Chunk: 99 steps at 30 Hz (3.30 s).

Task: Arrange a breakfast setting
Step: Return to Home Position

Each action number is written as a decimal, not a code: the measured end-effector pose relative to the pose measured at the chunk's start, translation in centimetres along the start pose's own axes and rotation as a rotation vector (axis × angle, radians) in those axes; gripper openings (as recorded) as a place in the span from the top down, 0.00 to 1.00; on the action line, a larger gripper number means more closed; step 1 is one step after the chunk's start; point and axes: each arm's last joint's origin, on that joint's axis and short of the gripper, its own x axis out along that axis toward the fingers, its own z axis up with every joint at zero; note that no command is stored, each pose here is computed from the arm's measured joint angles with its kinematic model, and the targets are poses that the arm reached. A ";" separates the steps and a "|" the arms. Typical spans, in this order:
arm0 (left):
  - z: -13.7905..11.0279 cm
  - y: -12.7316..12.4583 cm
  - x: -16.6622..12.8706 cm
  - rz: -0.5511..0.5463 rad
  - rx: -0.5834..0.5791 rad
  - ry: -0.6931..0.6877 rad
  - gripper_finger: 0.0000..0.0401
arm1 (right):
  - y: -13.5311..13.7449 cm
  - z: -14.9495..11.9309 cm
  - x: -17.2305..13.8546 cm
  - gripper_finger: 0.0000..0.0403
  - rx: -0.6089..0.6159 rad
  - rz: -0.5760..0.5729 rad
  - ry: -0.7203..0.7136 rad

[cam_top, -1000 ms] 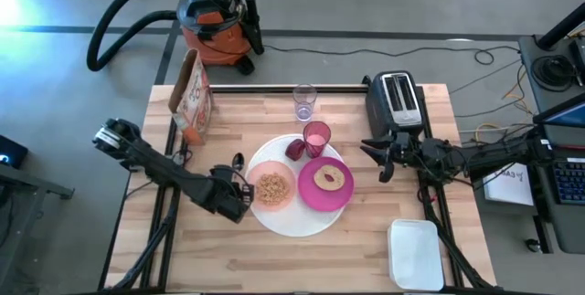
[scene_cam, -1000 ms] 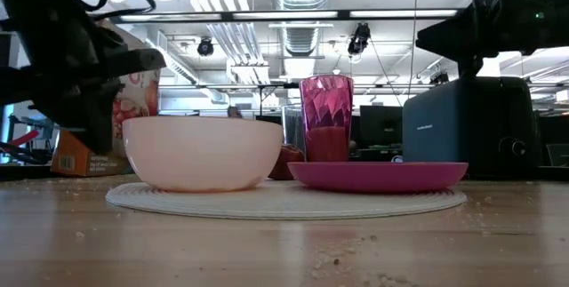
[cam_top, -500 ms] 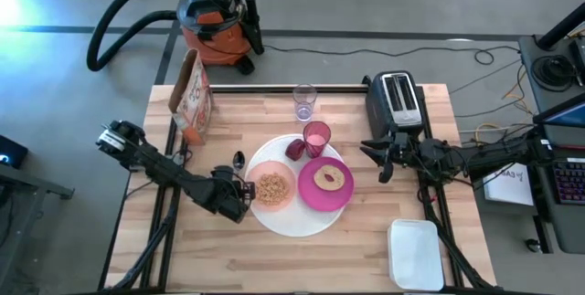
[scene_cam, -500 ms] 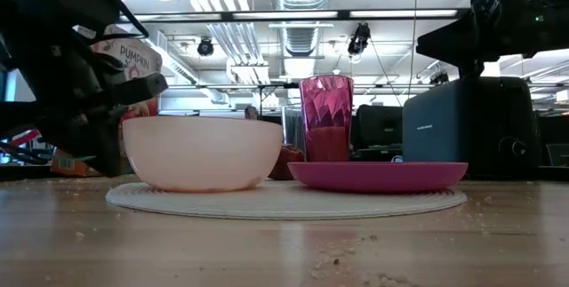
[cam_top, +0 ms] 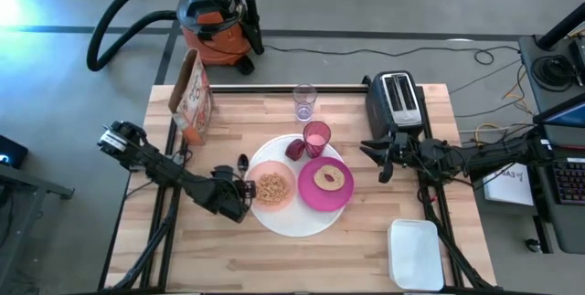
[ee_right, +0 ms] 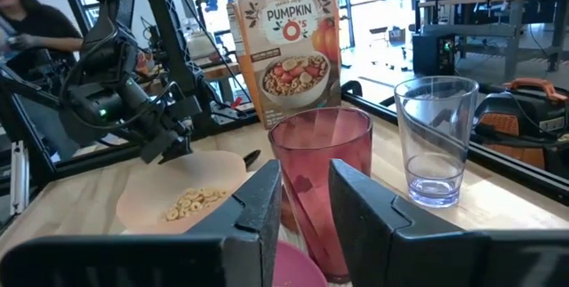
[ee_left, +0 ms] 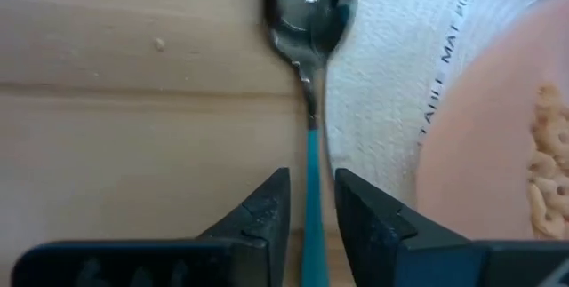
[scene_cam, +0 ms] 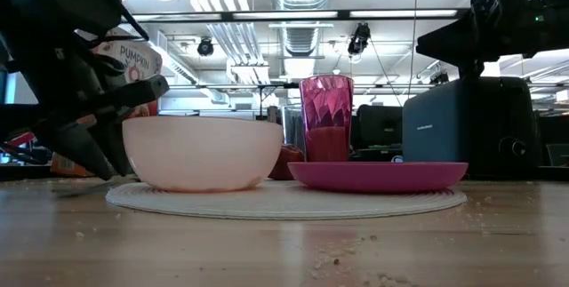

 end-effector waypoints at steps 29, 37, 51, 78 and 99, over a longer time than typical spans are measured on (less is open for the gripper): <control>7.5 -2.1 -12.6 -0.419 0.880 -0.144 0.78 | 0.0 -0.1 0.0 0.81 -0.005 -0.003 0.014; 7.6 -1.3 -10.1 -0.667 1.071 -0.363 0.81 | 0.0 -0.1 0.0 0.79 -0.005 -0.003 0.014; 11.1 8.1 -3.9 -0.919 0.762 -0.693 0.81 | 0.0 -0.2 0.0 0.82 -0.005 -0.003 0.016; 11.3 10.2 -3.4 -0.988 0.739 -0.749 0.81 | 0.0 -0.1 0.0 0.80 -0.006 -0.007 0.015; 11.2 10.2 -3.4 -0.983 0.745 -0.746 0.81 | 0.0 -0.2 0.0 0.82 -0.006 -0.008 0.015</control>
